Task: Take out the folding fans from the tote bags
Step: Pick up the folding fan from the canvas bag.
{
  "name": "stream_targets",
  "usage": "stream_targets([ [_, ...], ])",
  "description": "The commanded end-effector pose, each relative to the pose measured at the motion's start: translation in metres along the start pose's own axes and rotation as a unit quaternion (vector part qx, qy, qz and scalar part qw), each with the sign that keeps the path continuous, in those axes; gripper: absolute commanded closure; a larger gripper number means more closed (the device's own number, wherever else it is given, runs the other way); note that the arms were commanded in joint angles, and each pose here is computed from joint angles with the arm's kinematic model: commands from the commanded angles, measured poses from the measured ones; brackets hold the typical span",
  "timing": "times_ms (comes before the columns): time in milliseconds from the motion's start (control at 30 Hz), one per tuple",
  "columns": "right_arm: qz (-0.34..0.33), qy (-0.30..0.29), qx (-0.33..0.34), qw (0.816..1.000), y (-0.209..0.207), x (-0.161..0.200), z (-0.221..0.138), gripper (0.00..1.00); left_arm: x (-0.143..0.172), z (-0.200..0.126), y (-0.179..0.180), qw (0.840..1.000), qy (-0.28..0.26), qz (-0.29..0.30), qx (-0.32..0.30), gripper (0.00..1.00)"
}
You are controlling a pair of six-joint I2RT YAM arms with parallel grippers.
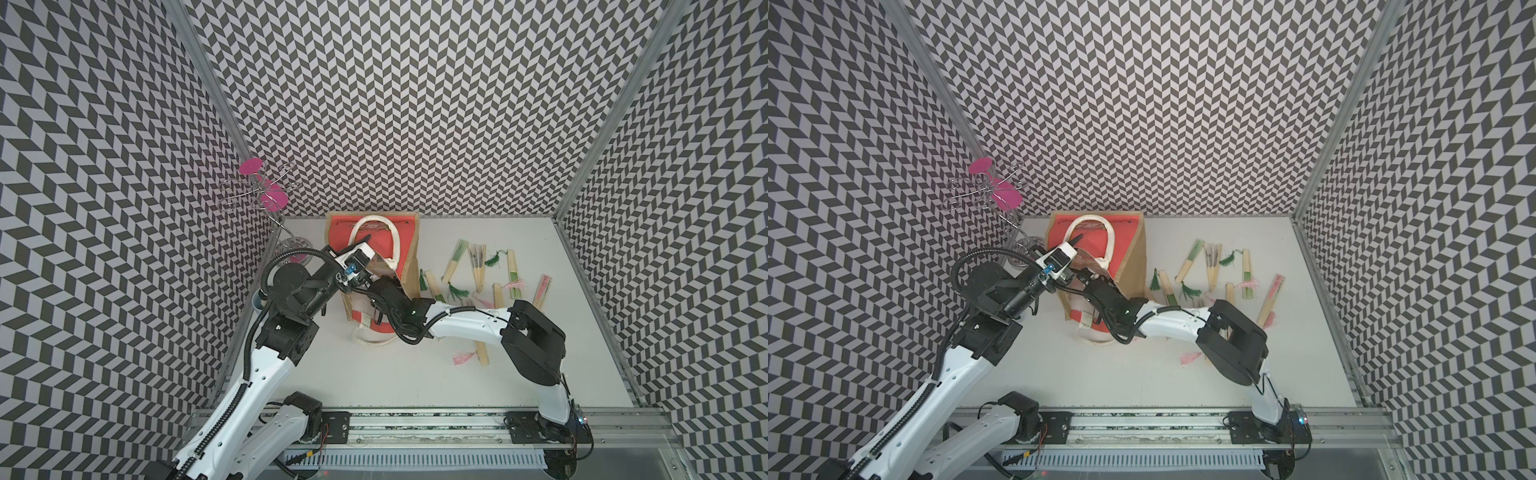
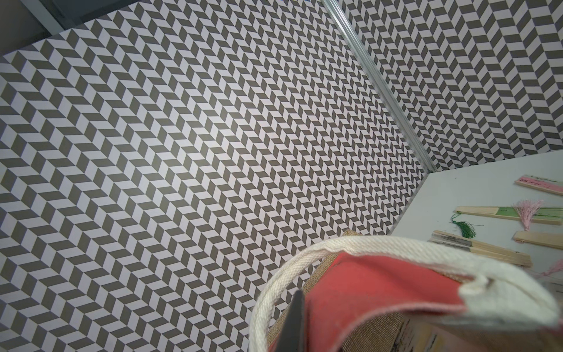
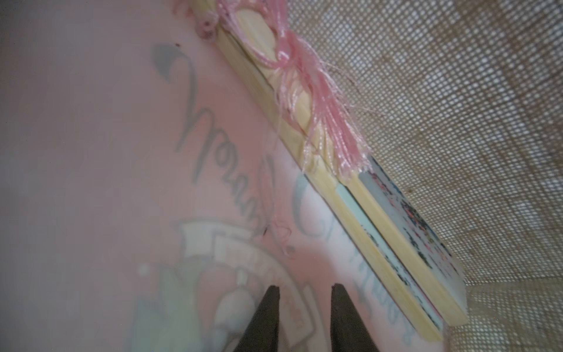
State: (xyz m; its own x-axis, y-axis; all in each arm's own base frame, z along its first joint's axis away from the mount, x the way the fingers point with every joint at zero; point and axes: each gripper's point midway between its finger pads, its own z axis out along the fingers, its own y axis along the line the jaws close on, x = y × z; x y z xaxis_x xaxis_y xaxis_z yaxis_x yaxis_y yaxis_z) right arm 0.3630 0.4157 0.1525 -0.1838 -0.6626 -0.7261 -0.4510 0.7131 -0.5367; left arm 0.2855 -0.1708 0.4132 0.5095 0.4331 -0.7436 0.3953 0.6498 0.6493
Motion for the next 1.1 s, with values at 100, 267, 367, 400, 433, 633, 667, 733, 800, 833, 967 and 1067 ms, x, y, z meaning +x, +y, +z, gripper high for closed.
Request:
stream_targets([
  [100, 0.033, -0.023, 0.092, 0.995, -0.042, -0.017, 0.001, 0.69, -0.04, -0.005, 0.01, 0.998, -0.063, 0.023, 0.002, 1.0],
  [267, 0.015, -0.018, 0.104, 0.994, -0.04, -0.016, 0.013, 0.68, -0.044, -0.009, 0.004, 0.997, -0.075, 0.031, 0.015, 1.0],
  [367, 0.007, -0.021, 0.103, 0.994, -0.036, -0.017, 0.018, 0.7, -0.046, -0.01, 0.005, 0.996, -0.077, 0.031, 0.014, 1.0],
  [400, 0.006, -0.02, 0.106, 0.994, -0.037, -0.017, 0.019, 0.71, -0.047, -0.01, 0.005, 0.996, -0.078, 0.031, 0.015, 1.0],
  [433, 0.006, -0.02, 0.11, 0.994, -0.038, -0.018, 0.021, 0.72, -0.048, -0.01, 0.004, 0.996, -0.08, 0.03, 0.016, 1.0],
  [633, 0.014, -0.023, 0.196, 0.98, -0.064, -0.027, 0.02, 0.67, -0.046, -0.01, 0.0, 0.996, -0.078, 0.029, 0.025, 1.0],
  [667, 0.017, -0.028, 0.205, 0.978, -0.068, -0.03, 0.018, 0.67, -0.044, -0.009, 0.0, 0.997, -0.074, 0.028, 0.025, 1.0],
  [733, 0.019, -0.038, 0.214, 0.976, -0.073, -0.035, 0.016, 0.67, -0.041, -0.006, 0.0, 0.997, -0.066, 0.025, 0.029, 1.0],
  [800, 0.018, -0.046, 0.211, 0.976, -0.074, -0.04, 0.016, 0.66, -0.04, -0.004, 0.0, 0.997, -0.06, 0.022, 0.035, 1.0],
  [833, 0.014, -0.05, 0.208, 0.977, -0.074, -0.042, 0.018, 0.66, -0.041, -0.004, -0.001, 0.997, -0.059, 0.02, 0.04, 1.0],
  [967, 0.001, -0.047, 0.221, 0.974, -0.077, -0.039, 0.028, 0.63, -0.05, -0.008, -0.006, 0.995, -0.069, 0.023, 0.063, 1.0],
  [1067, -0.005, -0.043, 0.222, 0.974, -0.076, -0.036, 0.034, 0.67, -0.054, -0.012, -0.01, 0.994, -0.076, 0.027, 0.072, 1.0],
])
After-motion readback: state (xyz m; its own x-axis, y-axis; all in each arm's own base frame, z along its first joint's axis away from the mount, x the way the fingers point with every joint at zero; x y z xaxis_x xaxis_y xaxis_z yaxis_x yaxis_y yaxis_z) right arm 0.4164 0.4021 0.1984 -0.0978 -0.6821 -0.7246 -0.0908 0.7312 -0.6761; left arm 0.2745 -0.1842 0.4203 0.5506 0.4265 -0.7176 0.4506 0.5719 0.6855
